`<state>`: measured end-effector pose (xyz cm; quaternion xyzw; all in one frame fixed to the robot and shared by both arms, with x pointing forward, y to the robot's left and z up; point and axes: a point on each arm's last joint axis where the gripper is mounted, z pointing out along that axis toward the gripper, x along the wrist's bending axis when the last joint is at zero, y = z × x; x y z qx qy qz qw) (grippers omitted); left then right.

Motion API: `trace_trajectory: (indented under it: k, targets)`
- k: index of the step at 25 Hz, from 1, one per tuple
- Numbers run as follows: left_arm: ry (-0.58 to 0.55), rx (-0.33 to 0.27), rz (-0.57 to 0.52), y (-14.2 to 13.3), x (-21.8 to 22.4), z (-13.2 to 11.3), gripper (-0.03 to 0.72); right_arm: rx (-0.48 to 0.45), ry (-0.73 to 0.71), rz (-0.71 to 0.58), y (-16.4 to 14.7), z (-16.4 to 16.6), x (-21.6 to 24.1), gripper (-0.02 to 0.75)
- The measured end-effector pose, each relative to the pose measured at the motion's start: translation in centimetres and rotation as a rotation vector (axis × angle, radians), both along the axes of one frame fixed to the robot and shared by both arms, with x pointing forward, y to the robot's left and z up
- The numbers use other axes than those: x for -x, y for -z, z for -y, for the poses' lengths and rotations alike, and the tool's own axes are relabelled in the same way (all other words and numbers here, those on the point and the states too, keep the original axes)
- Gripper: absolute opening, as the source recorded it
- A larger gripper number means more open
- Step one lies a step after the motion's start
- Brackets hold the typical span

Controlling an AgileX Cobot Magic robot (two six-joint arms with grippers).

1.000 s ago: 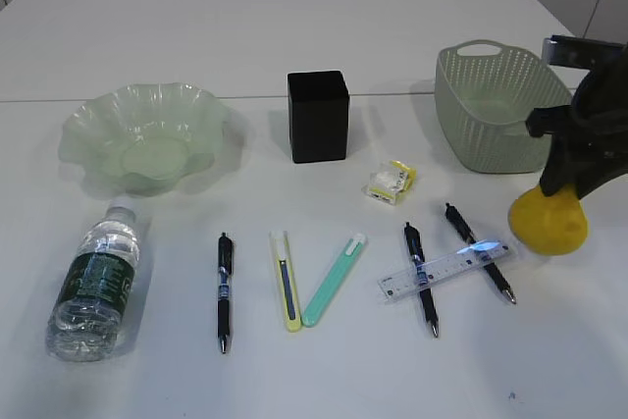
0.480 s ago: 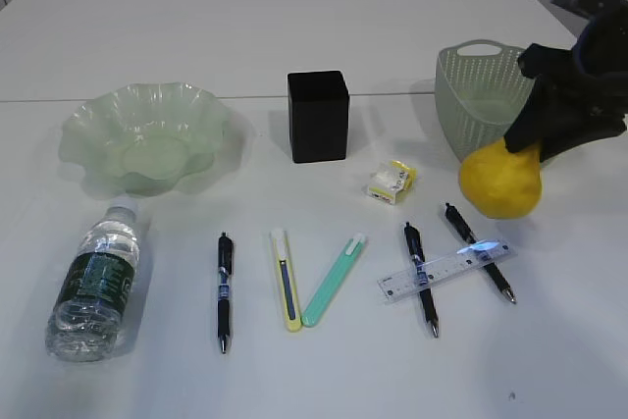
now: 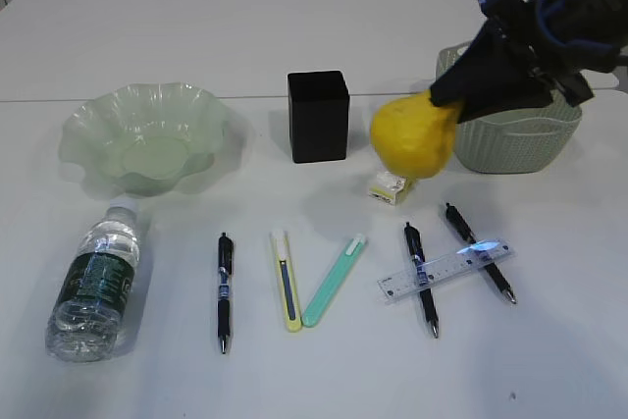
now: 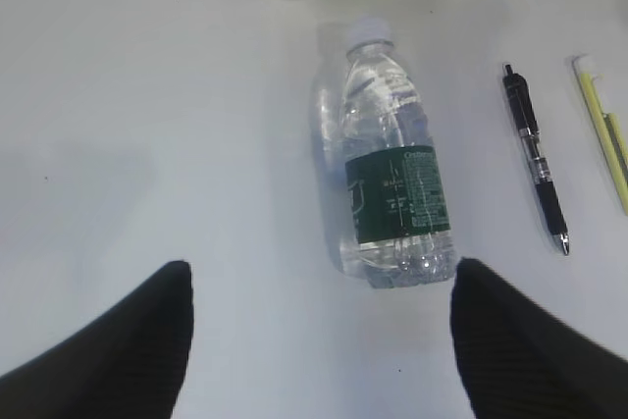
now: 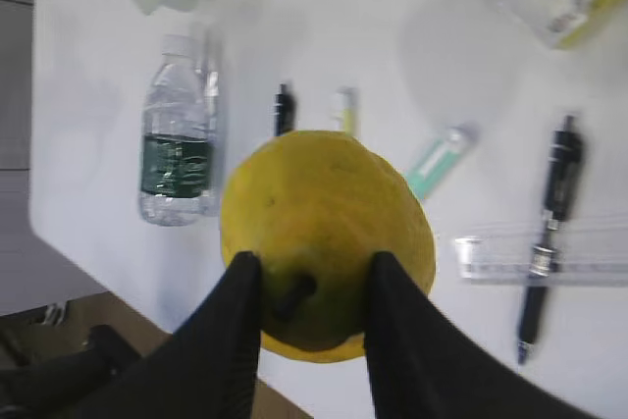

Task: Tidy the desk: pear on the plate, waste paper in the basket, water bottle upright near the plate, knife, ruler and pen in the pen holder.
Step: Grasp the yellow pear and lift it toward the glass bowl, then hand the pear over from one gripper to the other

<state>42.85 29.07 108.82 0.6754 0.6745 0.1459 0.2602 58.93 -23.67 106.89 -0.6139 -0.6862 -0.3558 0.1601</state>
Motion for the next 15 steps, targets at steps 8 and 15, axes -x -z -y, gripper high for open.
trace_trajectory:
  k: [8,15]
  targets:
    - [0.168,-0.044,0.068,-0.3,-0.2,2.2,0.582,-0.170,-0.114,0.025,-1.2,-4.6,0.8,0.221]
    - [0.329,-0.083,0.243,-1.2,-0.7,4.8,0.582,-0.187,-0.126,0.027,-1.3,-5.0,0.9,0.221]
